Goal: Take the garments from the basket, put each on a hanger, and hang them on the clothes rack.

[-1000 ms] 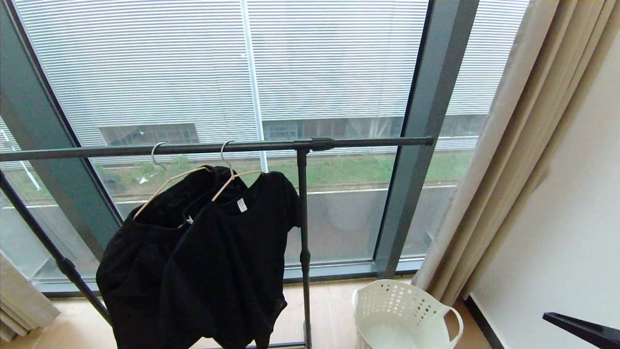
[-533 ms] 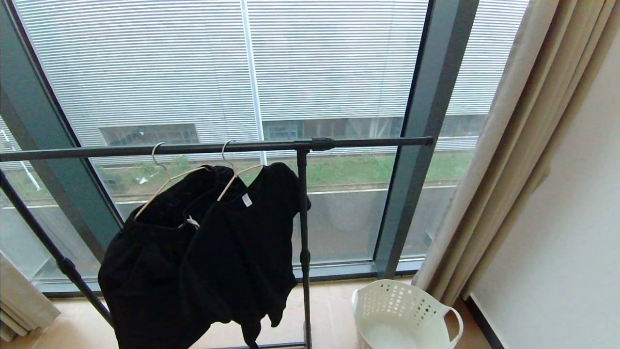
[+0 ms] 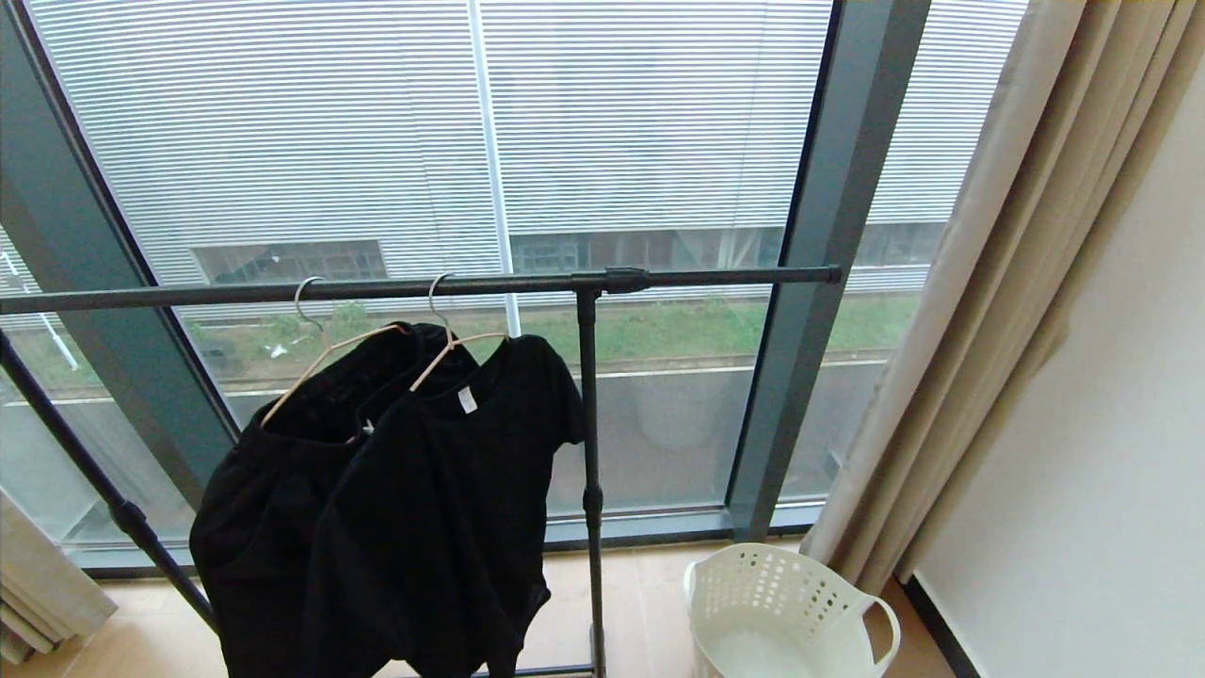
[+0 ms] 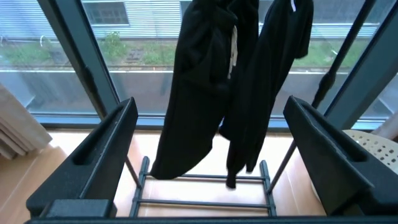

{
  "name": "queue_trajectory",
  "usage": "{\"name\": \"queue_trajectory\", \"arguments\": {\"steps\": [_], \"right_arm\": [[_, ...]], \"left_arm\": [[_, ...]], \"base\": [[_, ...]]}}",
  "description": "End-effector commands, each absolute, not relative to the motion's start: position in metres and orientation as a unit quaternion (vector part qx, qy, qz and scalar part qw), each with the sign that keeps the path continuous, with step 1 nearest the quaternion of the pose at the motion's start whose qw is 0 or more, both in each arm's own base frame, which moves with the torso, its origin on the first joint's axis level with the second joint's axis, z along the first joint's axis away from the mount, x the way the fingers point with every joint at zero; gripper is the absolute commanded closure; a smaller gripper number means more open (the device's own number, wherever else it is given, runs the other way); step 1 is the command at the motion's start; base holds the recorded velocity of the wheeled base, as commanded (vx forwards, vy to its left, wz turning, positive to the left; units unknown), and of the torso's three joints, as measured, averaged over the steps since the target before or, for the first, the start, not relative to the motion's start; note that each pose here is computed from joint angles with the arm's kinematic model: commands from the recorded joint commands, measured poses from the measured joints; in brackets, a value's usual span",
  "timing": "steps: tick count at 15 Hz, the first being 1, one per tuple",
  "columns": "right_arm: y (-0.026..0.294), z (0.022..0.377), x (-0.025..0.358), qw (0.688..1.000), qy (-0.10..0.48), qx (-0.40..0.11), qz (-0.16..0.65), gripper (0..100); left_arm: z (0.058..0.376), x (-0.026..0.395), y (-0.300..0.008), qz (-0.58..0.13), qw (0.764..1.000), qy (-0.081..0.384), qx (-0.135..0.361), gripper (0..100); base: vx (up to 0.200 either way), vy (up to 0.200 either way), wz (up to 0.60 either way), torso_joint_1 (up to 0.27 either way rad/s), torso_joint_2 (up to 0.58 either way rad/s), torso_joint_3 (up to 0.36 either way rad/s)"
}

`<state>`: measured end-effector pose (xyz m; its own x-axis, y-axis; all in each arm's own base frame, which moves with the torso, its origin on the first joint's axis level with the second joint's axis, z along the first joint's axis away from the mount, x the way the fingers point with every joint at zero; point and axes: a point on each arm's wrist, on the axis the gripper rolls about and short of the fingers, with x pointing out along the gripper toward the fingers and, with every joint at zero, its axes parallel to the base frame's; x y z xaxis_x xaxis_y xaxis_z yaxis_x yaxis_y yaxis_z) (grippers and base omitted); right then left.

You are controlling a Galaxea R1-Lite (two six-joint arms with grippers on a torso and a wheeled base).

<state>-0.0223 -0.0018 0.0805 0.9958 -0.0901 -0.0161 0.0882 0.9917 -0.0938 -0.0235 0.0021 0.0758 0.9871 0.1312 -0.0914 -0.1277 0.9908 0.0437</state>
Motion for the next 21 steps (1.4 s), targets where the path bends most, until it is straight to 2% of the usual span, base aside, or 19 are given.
{"name": "queue_trajectory", "arguments": {"steps": [1, 3, 21], "right_arm": [[-0.0012, 0.0782, -0.0234, 0.999, 0.003, -0.022, -0.034, 0], [-0.0003, 0.0764, -0.0228, 1.000, 0.005, 0.003, -0.011, 0], [-0.0003, 0.0763, -0.0227, 1.000, 0.004, 0.005, -0.011, 0]], "left_arm": [[0.0748, -0.0257, 0.0025, 0.061, 0.998, 0.031, 0.015, 0], [0.0754, -0.0258, 0.0025, 0.063, 0.998, 0.028, -0.017, 0], [0.0754, -0.0258, 0.0024, 0.058, 0.998, 0.028, -0.013, 0]], "base": [[0.000, 0.000, 0.00, 0.000, 0.00, 0.000], [0.000, 0.000, 0.00, 0.000, 0.00, 0.000], [0.000, 0.000, 0.00, 0.000, 0.00, 0.000]]}}
